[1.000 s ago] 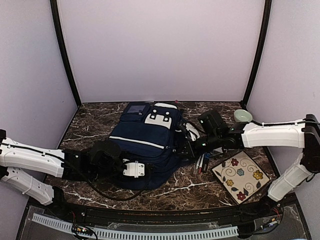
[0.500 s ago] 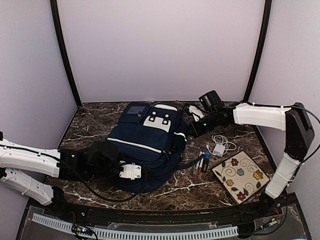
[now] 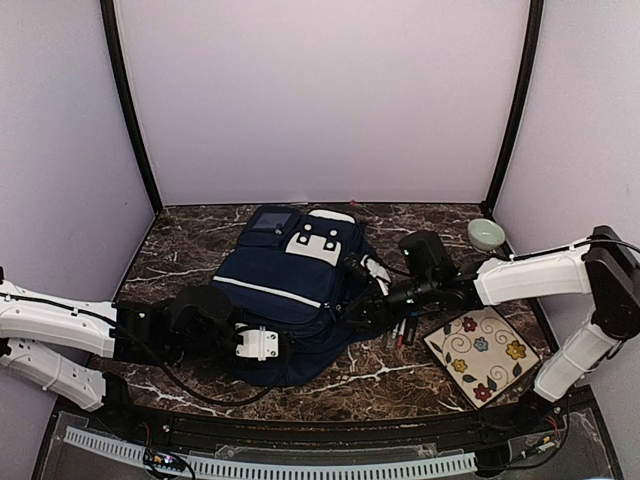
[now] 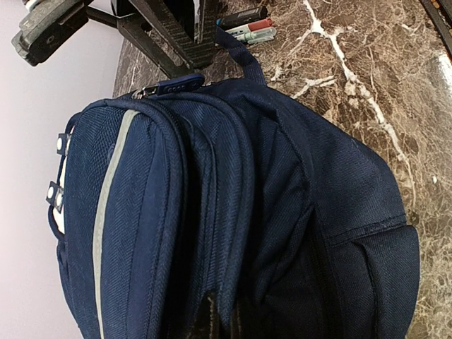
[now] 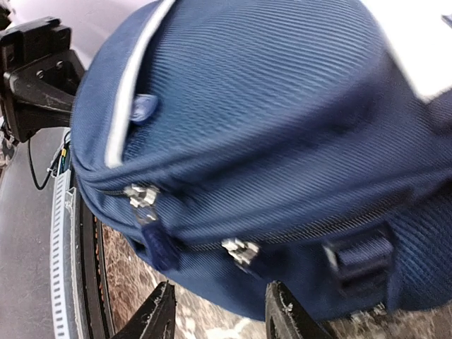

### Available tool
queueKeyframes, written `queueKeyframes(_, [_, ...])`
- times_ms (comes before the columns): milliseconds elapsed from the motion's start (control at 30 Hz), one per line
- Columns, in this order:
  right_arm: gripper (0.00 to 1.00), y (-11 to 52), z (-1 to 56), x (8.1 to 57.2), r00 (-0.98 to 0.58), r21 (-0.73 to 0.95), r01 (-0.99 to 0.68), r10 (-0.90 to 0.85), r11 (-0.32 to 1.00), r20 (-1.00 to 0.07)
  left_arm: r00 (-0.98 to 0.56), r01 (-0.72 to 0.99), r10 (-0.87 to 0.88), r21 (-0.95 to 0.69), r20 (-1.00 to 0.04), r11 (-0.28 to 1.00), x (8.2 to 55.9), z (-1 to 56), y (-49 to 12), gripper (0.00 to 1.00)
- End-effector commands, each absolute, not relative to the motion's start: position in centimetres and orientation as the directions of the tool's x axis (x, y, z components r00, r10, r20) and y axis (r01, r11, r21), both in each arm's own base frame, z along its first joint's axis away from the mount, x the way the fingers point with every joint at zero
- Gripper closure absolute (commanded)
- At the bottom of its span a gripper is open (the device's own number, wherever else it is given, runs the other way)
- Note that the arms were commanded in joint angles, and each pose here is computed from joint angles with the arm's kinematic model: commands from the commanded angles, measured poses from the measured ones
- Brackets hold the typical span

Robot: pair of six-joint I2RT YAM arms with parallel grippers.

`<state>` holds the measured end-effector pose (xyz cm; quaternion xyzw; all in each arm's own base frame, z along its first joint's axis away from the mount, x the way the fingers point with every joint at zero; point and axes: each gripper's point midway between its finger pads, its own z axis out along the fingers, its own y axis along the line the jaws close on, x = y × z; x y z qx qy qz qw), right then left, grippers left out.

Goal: Pack the student bag
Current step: Pick up the largest pocket of the bag from the student bag, then zip the student bag into the largest pocket of the bag.

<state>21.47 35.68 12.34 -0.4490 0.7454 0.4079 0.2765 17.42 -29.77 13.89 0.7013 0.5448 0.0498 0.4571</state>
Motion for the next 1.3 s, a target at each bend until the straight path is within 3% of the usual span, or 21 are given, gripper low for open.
queueKeyframes(0, [0.59,37.2,13.7,22.9,-0.359,0.265,-0.922,-0.368,0.282,-0.858,0.411,0.734,0.791,0.679,-0.453,0.008,16.5,14.3,-30.1,1.0])
queueKeyframes(133, [0.65,36.9,12.7,23.9,-0.367,0.243,-0.91,-0.381,0.335,-0.849,0.411,0.734,0.79,0.68,-0.456,0.011,16.5,14.4,-30.2,1.0])
queueKeyframes(433, [0.65,37.2,9.8,23.5,-0.388,0.25,-0.907,-0.441,0.339,-0.809,0.415,0.729,0.788,0.685,-0.454,0.012,16.6,14.8,-30.3,1.0])
queueKeyframes(700, [0.68,37.9,10.9,23.3,-0.362,0.243,-0.917,-0.403,0.317,-0.841,0.416,0.73,0.788,0.683,-0.454,0.008,16.7,14.7,-30.5,1.0])
queueKeyframes(733, [0.72,37.9,11.0,23.4,-0.361,0.242,-0.917,-0.401,0.316,-0.842,0.416,0.73,0.789,0.684,-0.452,0.008,16.7,14.7,-30.5,1.0])
queueKeyframes(833, [1.0,38.0,11.4,23.5,-0.356,0.237,-0.919,-0.401,0.316,-0.844,0.415,0.73,0.79,0.683,-0.451,0.006,16.7,14.8,-30.4,1.0])
queueKeyframes(1100, [1.0,33.8,14.8,29.7,-0.435,0.171,-0.812,-0.383,0.558,-0.815,0.419,0.769,0.781,0.638,-0.463,-0.033,15.2,14.1,-30.0,1.0])
queueKeyframes(1267, [1.0,31.9,12.9,32.2,-0.522,0.157,-0.776,-0.483,0.611,-0.702,0.427,0.77,0.776,0.637,-0.465,-0.042,14.8,14.1,-30.0,1.0])
